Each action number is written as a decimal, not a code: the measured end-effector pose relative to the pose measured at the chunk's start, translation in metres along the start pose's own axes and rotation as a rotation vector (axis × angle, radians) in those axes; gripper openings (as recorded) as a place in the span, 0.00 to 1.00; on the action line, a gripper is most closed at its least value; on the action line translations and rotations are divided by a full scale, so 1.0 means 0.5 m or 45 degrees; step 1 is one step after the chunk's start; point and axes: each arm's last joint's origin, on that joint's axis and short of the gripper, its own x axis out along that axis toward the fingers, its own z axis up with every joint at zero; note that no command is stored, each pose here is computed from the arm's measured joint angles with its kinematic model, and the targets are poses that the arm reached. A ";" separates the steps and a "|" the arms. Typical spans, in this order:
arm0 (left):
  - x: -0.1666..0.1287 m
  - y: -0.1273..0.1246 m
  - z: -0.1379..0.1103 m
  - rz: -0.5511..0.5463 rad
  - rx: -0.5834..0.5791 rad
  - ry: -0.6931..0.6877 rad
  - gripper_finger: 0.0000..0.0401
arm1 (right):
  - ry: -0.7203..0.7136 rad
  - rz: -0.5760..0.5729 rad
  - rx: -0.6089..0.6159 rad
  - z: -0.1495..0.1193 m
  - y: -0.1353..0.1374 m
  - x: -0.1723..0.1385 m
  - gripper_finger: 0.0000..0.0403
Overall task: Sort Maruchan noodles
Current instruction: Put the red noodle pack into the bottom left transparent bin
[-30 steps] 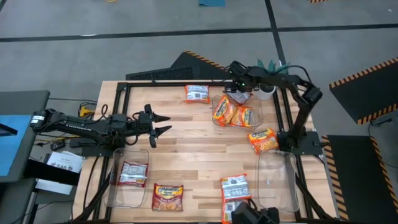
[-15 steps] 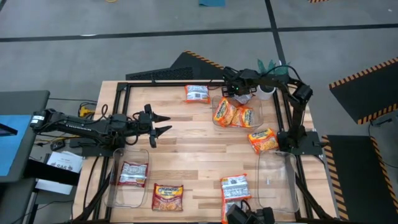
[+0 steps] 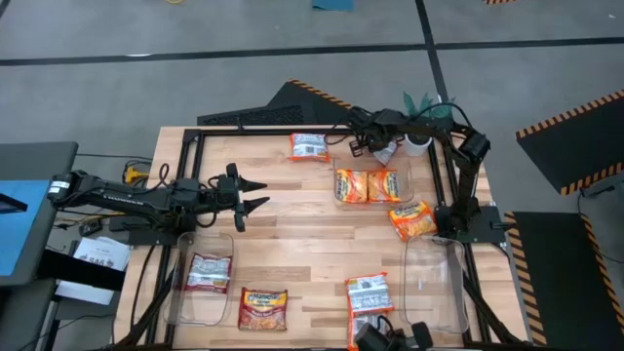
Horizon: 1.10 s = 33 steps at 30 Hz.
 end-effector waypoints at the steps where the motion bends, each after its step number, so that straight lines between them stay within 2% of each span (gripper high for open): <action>1: 0.000 0.000 0.000 0.000 0.001 0.000 0.43 | -0.008 -0.001 -0.019 0.000 0.000 -0.004 0.03; 5: 0.000 0.000 0.000 0.000 0.011 0.000 0.43 | -0.089 0.006 -0.066 0.002 -0.002 -0.035 0.02; 9: 0.000 0.000 0.000 0.000 0.014 0.000 0.43 | -0.243 0.032 -0.071 0.007 -0.010 -0.095 0.02; 14: 0.000 0.000 0.000 0.000 0.014 0.000 0.43 | -0.436 0.148 -0.068 0.004 -0.028 -0.189 0.02; 17: 0.000 0.000 0.000 0.000 0.014 0.000 0.43 | -0.532 0.216 -0.118 -0.016 -0.030 -0.246 0.02; 22: 0.000 0.000 -0.001 0.000 0.017 0.007 0.43 | -0.650 0.374 -0.323 -0.082 -0.007 -0.336 0.02; 29: 0.000 0.000 -0.002 0.001 0.019 0.014 0.43 | -0.738 0.696 -0.629 -0.227 0.009 -0.460 0.02; 33: 0.000 0.000 -0.002 0.001 0.020 0.016 0.43 | -0.822 0.891 -0.682 -0.293 0.012 -0.519 0.02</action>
